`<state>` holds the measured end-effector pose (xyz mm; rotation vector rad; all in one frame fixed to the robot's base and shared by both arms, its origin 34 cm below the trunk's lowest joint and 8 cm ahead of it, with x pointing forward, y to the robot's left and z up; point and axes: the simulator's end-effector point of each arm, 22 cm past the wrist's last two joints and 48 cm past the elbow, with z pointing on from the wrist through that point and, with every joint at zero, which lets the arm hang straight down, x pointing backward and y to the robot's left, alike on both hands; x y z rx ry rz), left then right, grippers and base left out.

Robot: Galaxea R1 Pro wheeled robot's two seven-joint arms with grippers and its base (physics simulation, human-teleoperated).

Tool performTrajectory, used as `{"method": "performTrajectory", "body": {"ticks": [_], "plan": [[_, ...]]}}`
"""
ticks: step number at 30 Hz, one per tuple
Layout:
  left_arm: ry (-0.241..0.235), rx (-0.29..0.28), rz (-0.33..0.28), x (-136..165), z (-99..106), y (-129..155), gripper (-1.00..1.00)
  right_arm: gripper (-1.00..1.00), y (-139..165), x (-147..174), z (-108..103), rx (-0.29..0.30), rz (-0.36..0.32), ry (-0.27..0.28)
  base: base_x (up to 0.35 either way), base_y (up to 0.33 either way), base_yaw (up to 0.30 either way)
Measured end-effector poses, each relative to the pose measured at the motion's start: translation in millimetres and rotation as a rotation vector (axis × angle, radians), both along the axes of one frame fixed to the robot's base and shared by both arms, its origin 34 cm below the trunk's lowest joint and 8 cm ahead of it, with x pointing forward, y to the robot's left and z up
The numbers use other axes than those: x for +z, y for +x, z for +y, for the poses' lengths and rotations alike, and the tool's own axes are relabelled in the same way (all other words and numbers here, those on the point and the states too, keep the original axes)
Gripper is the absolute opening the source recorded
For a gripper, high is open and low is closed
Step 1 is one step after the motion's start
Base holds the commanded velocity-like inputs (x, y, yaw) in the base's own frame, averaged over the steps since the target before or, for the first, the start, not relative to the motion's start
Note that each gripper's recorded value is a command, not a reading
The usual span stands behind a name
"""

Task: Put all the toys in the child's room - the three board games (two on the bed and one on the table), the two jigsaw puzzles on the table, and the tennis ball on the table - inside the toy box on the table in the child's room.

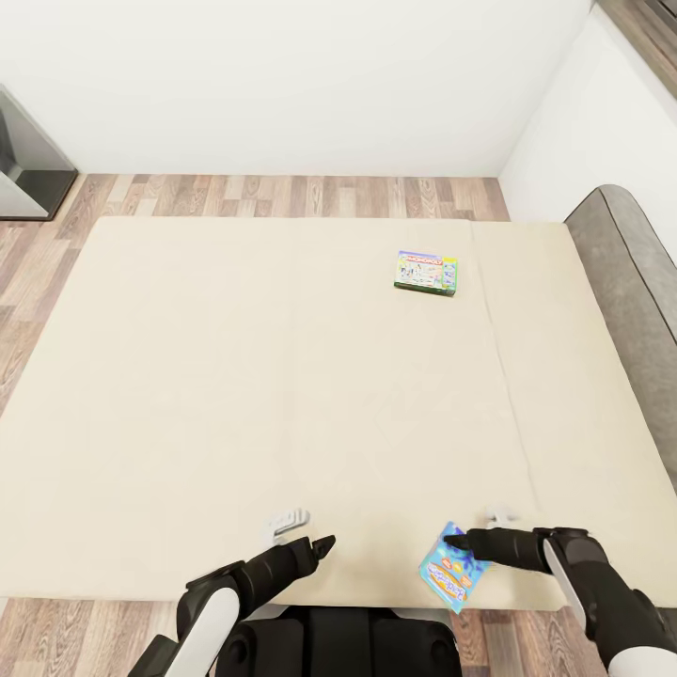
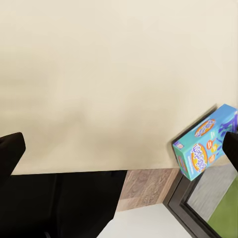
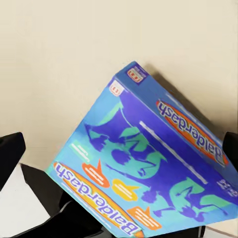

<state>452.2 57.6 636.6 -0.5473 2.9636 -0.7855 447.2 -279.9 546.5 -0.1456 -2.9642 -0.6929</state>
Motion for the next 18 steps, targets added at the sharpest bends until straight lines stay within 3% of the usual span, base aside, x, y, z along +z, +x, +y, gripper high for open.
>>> {"method": "performTrajectory", "body": {"ticks": [9,18], "plan": [[0.000,0.000,0.000,0.0,0.0,0.0,1.00,1.00,1.6,-0.5,30.8,-0.016,-0.003,0.045,0.000,0.000,0.000],[0.000,0.000,0.000,0.0,0.0,0.0,1.00,1.00,1.6,-0.5,30.8,-0.016,-0.003,0.045,0.000,0.000,0.000]]}}
